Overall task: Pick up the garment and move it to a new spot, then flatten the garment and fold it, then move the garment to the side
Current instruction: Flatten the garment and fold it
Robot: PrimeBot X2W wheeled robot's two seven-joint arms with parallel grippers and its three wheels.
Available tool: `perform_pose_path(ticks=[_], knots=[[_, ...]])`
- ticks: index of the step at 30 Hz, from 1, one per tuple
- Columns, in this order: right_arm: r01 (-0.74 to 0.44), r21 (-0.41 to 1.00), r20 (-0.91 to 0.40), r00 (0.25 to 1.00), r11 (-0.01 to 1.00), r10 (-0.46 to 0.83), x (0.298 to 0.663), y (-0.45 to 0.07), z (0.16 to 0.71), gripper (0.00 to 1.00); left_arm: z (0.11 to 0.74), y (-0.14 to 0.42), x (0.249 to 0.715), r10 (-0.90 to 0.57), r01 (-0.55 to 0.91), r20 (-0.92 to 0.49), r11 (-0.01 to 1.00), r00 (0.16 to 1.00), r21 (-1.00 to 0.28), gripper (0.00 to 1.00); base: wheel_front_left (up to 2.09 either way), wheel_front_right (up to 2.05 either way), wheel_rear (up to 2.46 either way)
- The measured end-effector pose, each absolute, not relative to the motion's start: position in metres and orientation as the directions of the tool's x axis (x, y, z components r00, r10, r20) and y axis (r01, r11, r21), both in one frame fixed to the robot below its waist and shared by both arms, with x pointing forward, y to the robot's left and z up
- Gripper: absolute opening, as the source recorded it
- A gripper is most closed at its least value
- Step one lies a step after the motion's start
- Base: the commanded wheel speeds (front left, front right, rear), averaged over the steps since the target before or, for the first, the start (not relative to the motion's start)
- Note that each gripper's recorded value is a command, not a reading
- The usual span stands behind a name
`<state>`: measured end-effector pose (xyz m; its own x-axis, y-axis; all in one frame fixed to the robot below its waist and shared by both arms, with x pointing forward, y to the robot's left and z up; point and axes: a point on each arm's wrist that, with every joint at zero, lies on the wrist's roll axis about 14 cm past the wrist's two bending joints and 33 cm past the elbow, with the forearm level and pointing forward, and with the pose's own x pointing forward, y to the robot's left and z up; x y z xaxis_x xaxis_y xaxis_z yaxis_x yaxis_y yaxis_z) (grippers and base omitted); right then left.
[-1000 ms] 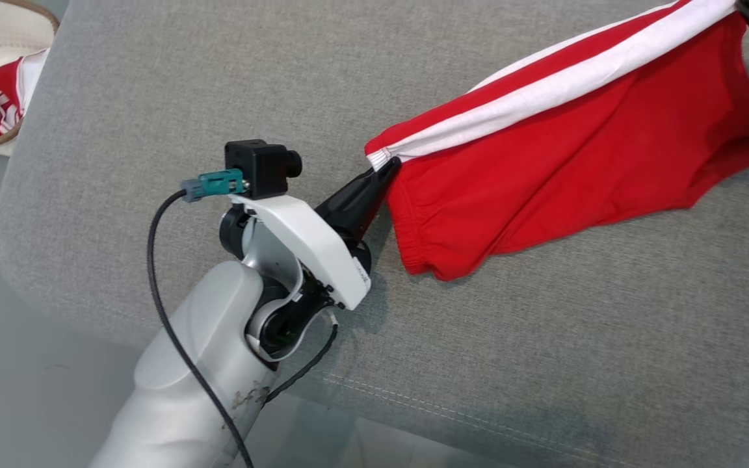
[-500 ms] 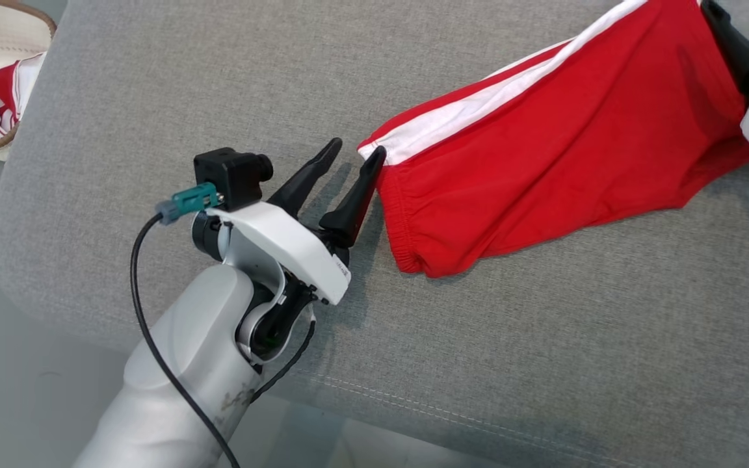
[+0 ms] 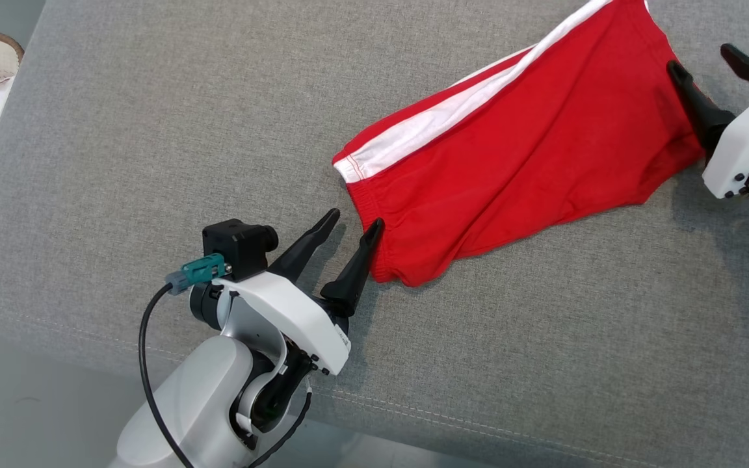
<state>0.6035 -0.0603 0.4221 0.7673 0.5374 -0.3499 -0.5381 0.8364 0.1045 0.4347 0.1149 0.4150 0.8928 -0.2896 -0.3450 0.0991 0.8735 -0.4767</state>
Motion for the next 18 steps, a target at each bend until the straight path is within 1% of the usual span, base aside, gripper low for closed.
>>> perform_pose_path(ticks=[6,10,13,18], knots=[[-0.53,0.11,-0.444,0.731,0.841,0.518,0.596,-0.059,0.397,1.0,0.403,0.112,0.43,-0.31,0.082,-0.403,0.867,0.861,-0.492,1.0,0.0,0.0,0.0],[-0.521,0.096,-0.503,0.709,0.848,0.493,0.596,-0.062,0.386,1.0,0.392,0.105,0.426,-0.333,0.061,-0.441,0.848,0.833,-0.526,1.0,0.0,0.0,0.0],[-0.525,0.088,-0.528,0.696,0.846,0.487,0.597,-0.06,0.383,1.0,0.381,0.105,0.423,-0.337,0.04,-0.479,0.847,0.81,-0.529,1.0,0.0,0.0,0.0],[-0.532,0.116,-0.559,0.663,0.839,0.498,0.594,-0.052,0.38,1.0,0.378,0.096,0.432,-0.377,0.034,-0.481,0.813,0.791,-0.581,1.0,0.0,0.0,0.0]])
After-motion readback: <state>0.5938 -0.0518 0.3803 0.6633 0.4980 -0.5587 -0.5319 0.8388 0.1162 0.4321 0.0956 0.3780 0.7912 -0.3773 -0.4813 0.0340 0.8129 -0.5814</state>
